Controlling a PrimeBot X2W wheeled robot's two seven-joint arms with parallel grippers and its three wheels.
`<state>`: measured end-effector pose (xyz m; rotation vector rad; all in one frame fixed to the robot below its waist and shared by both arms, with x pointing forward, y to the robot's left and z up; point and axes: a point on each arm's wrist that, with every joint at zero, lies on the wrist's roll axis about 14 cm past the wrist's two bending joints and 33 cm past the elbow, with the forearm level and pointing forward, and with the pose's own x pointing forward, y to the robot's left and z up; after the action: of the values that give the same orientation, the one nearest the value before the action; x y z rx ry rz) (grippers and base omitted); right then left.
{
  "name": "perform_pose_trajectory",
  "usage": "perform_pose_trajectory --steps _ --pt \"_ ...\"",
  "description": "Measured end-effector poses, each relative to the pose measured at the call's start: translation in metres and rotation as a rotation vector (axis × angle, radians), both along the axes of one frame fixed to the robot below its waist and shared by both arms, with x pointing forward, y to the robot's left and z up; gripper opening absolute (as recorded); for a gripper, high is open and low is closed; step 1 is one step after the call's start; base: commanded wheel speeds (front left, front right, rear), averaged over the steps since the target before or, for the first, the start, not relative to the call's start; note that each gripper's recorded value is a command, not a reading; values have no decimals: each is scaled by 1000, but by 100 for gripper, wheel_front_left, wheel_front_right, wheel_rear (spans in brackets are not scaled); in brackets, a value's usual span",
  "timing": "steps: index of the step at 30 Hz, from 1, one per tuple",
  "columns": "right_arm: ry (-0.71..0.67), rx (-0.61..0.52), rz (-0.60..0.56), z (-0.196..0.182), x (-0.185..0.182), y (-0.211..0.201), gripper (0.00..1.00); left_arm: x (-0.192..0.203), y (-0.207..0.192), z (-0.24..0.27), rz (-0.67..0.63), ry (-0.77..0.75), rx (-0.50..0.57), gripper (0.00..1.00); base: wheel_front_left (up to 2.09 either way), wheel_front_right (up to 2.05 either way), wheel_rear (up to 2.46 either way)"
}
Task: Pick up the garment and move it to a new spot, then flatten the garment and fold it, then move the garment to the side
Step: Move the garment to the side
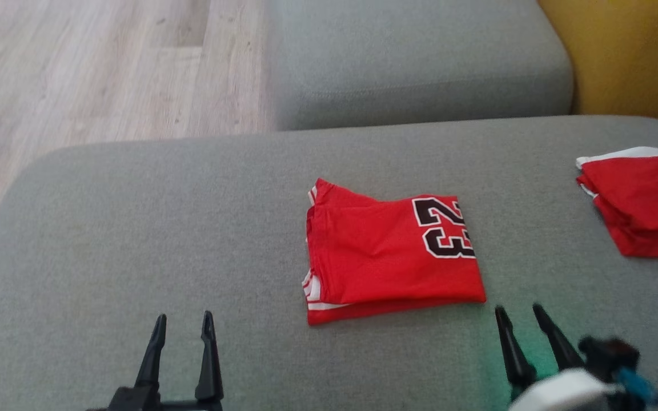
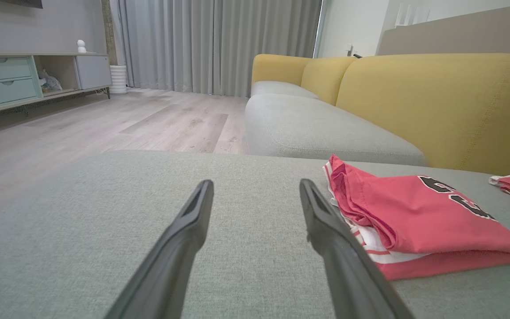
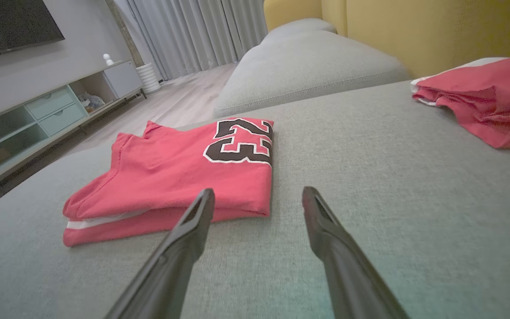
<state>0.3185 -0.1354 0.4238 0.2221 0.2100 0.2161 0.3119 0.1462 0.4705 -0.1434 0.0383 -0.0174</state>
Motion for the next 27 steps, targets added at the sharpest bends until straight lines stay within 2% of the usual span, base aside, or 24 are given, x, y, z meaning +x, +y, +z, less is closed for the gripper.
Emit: perform_pose_trajectory --steps 8,13,16,20,21,22,23,24,27 --pt "58 42 26 4 64 12 100 7 -7 1 -27 1 16 100 0 0 0" --pt "137 9 21 -5 103 6 100 18 -8 0 -24 6 20 100 0 0 0" --pt "200 -7 30 -21 114 9 100 25 -4 -2 -5 15 23 100 0 0 0" --pt "326 -21 58 -54 106 19 100 28 -2 -12 4 48 26 100 0 0 0" --pt "340 -17 60 -58 105 20 93 28 -2 -14 6 56 27 100 0 0 0" --pt "346 -15 62 -60 106 21 47 30 -2 -15 8 59 26 100 0 0 0" --pt "347 -18 67 -61 108 23 10 33 -3 -15 7 59 21 100 0 0 0" --pt "344 -23 74 -60 111 24 0 36 -4 -15 3 57 21 100 0 0 0" --pt "315 -28 76 -58 117 25 0 46 -7 -12 -2 48 18 100 0 0 0"
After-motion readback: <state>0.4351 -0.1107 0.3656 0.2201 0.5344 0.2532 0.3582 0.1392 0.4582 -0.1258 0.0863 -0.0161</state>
